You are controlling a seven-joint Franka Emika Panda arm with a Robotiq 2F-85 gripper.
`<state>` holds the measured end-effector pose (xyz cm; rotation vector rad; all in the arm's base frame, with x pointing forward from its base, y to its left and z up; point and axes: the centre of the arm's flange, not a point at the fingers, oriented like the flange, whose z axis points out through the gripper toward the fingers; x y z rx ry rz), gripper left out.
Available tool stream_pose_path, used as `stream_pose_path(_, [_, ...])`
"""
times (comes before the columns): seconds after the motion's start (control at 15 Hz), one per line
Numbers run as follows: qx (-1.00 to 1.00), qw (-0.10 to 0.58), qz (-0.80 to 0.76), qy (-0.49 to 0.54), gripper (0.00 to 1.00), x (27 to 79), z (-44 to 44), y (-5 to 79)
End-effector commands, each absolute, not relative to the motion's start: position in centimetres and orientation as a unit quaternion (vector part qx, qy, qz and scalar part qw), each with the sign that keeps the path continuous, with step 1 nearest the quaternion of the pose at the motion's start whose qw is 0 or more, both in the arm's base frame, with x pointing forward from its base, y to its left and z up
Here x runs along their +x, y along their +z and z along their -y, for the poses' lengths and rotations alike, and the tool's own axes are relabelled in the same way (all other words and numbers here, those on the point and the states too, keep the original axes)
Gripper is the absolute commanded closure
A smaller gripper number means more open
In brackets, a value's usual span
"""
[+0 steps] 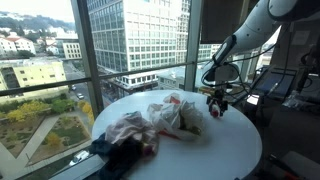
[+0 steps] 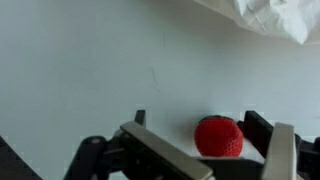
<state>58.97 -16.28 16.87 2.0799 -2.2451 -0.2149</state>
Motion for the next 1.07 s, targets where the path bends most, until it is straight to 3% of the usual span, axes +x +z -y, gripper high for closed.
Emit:
stream_pose_path(0.0, [0.660,0.061,0.745,-0.069,0.01,59.3,17.2,18.0])
stream_pose_path(0.67, [0.662,0.148,0.734,-0.048,0.00,60.0,17.9,18.0])
stream_pose_path(1.0, [0.666,0.133,0.732,-0.056,0.00,59.1,17.9,17.4])
